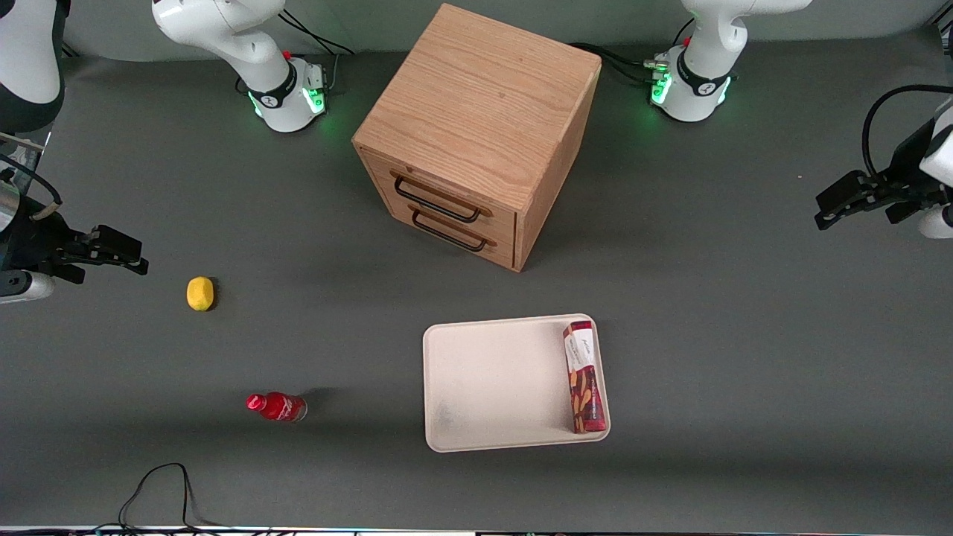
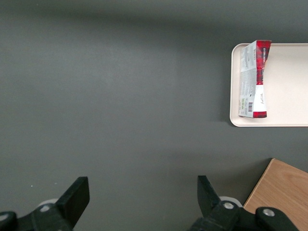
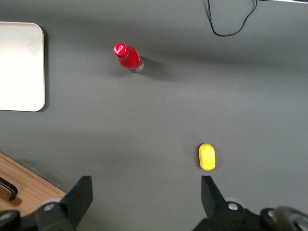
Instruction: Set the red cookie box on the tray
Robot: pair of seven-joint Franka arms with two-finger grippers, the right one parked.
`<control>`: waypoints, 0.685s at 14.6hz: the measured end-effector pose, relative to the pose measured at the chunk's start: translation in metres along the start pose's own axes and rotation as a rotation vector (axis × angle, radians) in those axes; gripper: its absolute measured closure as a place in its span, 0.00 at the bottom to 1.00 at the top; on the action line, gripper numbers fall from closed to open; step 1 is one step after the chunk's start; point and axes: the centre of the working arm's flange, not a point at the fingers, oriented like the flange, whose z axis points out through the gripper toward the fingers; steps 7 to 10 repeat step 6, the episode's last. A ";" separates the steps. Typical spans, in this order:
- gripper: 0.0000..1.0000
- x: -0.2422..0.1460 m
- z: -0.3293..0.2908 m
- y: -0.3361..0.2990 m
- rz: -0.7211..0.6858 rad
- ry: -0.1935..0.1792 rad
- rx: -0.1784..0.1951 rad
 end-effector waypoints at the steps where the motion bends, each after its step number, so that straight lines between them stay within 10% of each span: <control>1: 0.00 -0.002 -0.003 0.002 -0.004 0.005 -0.001; 10: 0.00 -0.004 -0.004 0.003 -0.010 -0.005 0.000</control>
